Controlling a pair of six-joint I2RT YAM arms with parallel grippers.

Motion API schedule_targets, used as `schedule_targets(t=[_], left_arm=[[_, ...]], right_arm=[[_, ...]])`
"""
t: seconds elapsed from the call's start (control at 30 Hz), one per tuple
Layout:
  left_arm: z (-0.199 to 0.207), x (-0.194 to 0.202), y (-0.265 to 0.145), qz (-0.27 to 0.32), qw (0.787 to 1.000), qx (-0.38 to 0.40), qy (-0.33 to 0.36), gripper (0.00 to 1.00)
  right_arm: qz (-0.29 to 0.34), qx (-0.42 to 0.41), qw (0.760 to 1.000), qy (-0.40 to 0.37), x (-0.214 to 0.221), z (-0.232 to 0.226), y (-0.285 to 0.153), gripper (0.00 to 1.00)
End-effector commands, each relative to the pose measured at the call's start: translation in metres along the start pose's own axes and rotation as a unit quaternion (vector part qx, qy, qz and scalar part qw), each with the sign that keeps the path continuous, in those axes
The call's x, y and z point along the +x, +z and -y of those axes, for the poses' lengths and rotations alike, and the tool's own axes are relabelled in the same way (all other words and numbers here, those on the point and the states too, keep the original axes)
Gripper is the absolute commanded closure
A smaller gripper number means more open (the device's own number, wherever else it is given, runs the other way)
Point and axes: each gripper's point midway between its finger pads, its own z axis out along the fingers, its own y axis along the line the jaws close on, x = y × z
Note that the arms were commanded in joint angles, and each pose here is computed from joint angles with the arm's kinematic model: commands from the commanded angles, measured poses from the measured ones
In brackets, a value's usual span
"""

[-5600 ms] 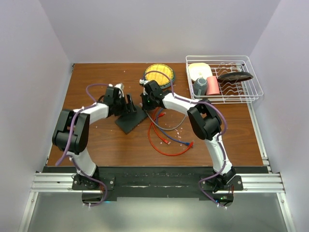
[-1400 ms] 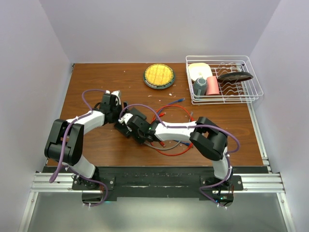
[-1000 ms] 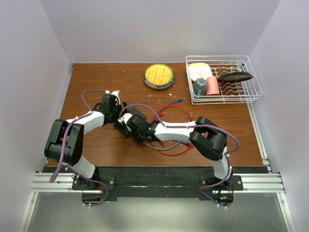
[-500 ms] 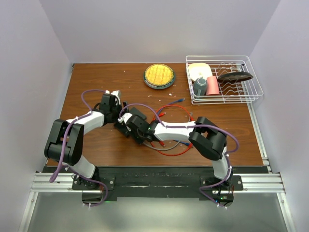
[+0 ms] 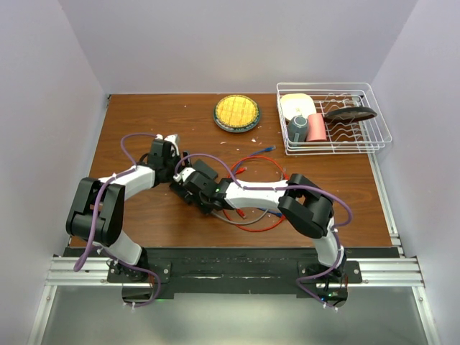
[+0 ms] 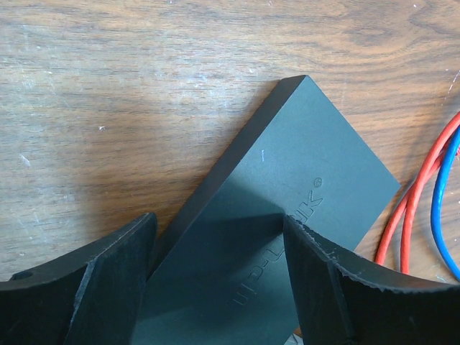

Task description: Insert the plug into the switch port

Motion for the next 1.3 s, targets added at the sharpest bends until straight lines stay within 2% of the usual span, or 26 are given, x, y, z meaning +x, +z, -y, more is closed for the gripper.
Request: schedule_targets(t=[0.0,0.43,0.8,1.27], left_arm=[[-0.002,0.028,-0.005,-0.044,0.999,0.008,-0.011,0.25],[0.017,0.035,-0.012,-0.05,0.996,0.061,-0.028,0.27],[0.026,0.04,-0.018,-0.06,0.994,0.086,-0.032,0.27],[0.023,0.022,-0.026,-0.033,0.997,0.06,-0.042,0.22]], right_arm=[[-0.029,0.04,0.999,0.005,0.013,0.012,0.009,1.0],[-0.011,0.032,0.999,0.027,-0.011,0.003,0.01,1.0],[-0.004,0.076,0.997,0.032,-0.024,0.016,0.009,1.0],[-0.017,0.058,0.998,0.023,-0.015,0.012,0.002,1.0]])
